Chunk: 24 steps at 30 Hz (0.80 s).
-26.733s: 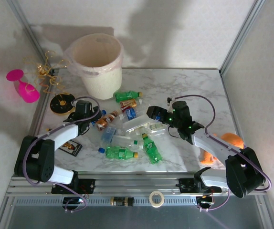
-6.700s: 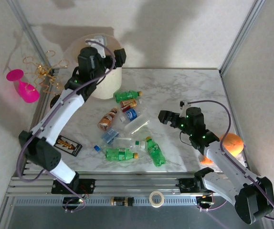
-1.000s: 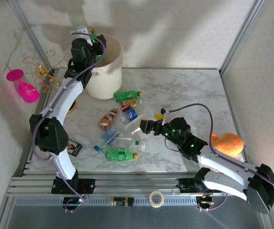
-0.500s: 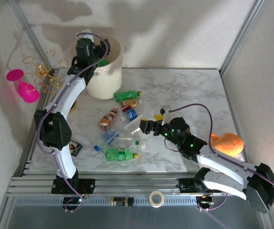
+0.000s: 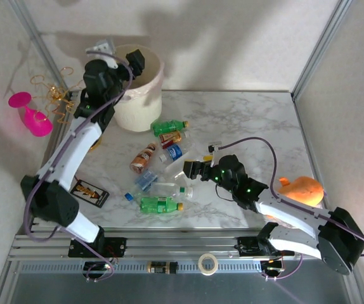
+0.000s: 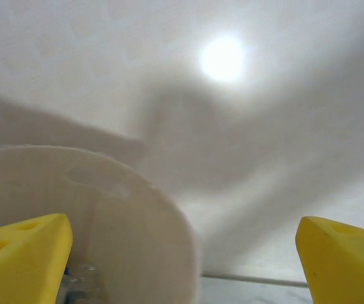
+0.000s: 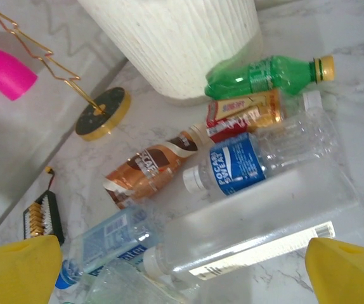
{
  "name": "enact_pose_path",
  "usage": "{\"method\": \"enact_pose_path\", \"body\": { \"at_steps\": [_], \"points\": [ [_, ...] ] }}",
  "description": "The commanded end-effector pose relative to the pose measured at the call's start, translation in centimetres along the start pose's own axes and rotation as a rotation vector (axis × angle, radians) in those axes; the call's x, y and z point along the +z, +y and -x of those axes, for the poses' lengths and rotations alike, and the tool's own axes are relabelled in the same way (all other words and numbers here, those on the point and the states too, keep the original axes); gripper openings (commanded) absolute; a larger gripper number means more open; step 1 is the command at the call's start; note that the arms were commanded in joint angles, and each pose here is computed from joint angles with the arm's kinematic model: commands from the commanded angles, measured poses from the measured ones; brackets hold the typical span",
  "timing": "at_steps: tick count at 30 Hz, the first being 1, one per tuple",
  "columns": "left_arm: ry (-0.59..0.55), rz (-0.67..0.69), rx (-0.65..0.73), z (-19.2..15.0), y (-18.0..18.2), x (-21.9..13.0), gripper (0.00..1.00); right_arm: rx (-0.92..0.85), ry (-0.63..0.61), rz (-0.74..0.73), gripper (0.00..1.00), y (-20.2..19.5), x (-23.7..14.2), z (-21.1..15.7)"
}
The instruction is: Put the plastic bottles in the bin
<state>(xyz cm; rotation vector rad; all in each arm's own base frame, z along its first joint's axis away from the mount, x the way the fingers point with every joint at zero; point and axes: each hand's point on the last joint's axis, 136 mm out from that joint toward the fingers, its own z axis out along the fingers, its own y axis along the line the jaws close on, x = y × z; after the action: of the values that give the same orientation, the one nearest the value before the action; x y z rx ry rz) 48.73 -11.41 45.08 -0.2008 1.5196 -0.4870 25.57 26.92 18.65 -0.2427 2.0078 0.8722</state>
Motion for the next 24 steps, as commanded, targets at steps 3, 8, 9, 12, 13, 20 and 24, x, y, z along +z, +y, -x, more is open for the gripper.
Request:
{"method": "enact_pose_path", "body": {
  "at_steps": [3,8,9,12,13,20,24],
  "points": [
    [-0.039,-0.152,-0.116,-2.1,-3.3,-4.8,0.93,0.063,0.010,-0.111,0.99,-1.5,1.6,0.5],
    [0.067,-0.199,-0.132,-7.8,-5.0,-8.5,0.94,0.181,0.075,-0.241,0.99,-4.1,3.5,-1.2],
    [0.091,-0.206,-0.141,-8.9,-5.1,-9.0,0.94,0.202,0.082,-0.254,0.99,-4.3,3.7,-1.4],
    [0.153,-0.216,-0.184,-12.1,-5.0,-10.5,0.95,0.294,0.096,-0.285,0.99,-5.0,4.7,-2.3],
    [0.174,-0.218,-0.200,-13.2,-4.9,-11.0,0.95,0.331,0.096,-0.287,0.99,-5.1,5.0,-2.6],
    [0.334,-0.112,-0.191,-20.9,-1.3,-12.7,0.97,0.494,0.141,-0.326,0.99,-5.3,7.4,-3.8],
    [0.347,-0.056,-0.224,-23.1,1.0,-14.2,0.97,0.556,0.184,-0.417,0.99,-6.3,8.5,-4.9]
  ]
}}
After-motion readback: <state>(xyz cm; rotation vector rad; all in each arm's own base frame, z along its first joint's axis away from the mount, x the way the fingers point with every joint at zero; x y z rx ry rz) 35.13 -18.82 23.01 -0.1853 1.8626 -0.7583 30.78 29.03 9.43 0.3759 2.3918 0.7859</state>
